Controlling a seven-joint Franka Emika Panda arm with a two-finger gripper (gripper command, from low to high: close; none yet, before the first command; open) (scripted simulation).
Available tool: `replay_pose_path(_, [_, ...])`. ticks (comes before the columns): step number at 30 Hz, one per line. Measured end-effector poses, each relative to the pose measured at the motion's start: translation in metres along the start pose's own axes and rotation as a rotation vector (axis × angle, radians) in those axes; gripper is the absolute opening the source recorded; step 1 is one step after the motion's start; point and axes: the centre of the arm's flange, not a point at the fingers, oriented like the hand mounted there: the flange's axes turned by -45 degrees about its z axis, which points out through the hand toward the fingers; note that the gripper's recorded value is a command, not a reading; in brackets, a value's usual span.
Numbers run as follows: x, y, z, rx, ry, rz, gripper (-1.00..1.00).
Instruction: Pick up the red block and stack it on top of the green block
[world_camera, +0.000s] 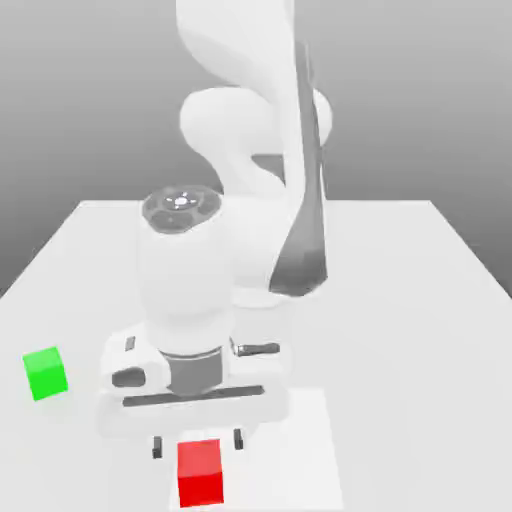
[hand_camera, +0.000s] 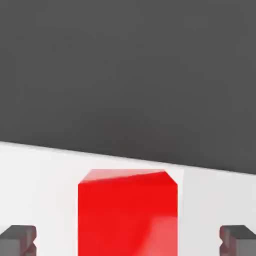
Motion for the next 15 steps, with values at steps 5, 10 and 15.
replay_pose_path(5, [0.0, 0.0, 0.0, 0.0, -0.001, 0.0, -1.0])
replay_pose_path(10, [0.001, 0.0, -0.029, 0.0, -0.001, -0.001, -1.0])
replay_pose_path(15, [-0.027, 0.052, -0.069, -0.016, -0.002, 0.036, -1.0])
